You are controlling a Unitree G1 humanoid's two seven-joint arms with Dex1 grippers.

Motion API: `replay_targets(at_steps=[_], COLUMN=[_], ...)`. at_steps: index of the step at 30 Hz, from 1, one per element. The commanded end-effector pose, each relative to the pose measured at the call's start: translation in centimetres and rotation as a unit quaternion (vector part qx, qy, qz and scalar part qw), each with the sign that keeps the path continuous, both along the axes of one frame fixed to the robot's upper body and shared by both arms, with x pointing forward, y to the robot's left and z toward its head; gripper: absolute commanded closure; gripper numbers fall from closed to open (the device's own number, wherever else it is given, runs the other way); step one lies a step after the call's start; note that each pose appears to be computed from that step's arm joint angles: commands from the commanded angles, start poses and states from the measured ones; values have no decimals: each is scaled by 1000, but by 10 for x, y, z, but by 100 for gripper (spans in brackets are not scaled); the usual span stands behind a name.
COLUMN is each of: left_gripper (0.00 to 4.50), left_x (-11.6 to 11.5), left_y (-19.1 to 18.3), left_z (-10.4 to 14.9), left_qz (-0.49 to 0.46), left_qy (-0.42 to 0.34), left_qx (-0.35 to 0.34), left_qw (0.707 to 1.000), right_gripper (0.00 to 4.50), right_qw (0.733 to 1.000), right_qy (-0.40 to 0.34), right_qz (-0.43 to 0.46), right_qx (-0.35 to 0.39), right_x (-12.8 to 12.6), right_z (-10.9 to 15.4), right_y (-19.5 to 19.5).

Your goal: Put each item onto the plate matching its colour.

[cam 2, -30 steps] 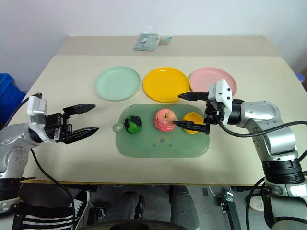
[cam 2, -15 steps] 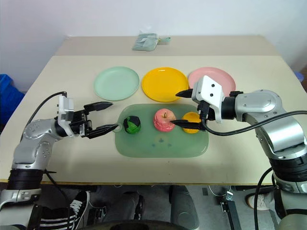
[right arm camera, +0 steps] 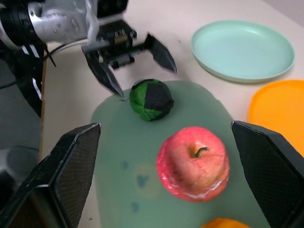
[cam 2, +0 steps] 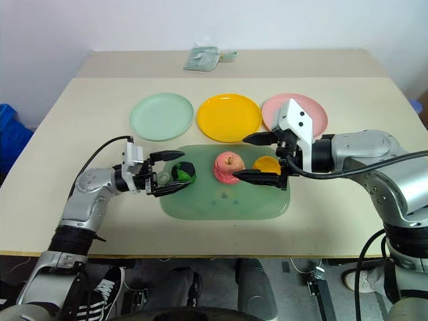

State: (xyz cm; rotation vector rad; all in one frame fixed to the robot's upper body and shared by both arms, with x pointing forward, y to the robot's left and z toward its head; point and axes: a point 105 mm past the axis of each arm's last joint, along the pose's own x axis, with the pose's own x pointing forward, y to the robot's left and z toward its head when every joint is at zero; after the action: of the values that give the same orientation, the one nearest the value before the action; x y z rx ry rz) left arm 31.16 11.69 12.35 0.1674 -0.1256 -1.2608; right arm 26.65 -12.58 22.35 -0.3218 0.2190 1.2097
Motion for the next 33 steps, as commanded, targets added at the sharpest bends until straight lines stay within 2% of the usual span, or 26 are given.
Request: replay_targets(at_steps=[1,7,15,16,17,18,20,23,26,29,33], left_gripper=[0,0,0,41,55,90,178,178,178,178,178], left_x=[5,7,7,7,8,11,14,16,29,59,105], left_y=[-5,-10,-18,-18,-18,-17,-16,-16,-10,4,30], left_z=[0,-12,-21,-25,-27,-27,-24,-14,6,32,62], left_qz=[9,14,8,5,4,14,25,28,72,161,303], left_qy=[-25,-27,-23,-10,1,-7,-3,-9,-34,-51,-53], left_qx=[7,14,26,29,31,32,22,3,-31,-75,-116], left_qw=[1000,999,999,1000,1000,999,999,1000,996,983,944], right_gripper=[4,4,4,0,0,0,0,0,0,0,0], right_qw=[1000,998,997,997,997,997,997,998,997,996,984], right_qy=[-7,0,-10,-12,-13,-15,-16,-21,-27,-42,-80], right_qz=[15,28,28,27,26,24,23,21,14,-9,-106], right_qx=[25,64,69,69,68,67,65,64,66,76,120], right_x=[-7,-10,-9,-8,-7,-7,-7,-6,-4,6,48], right_z=[18,29,32,32,32,31,31,32,33,36,48], right_y=[4,8,9,9,9,9,9,9,8,7,0])
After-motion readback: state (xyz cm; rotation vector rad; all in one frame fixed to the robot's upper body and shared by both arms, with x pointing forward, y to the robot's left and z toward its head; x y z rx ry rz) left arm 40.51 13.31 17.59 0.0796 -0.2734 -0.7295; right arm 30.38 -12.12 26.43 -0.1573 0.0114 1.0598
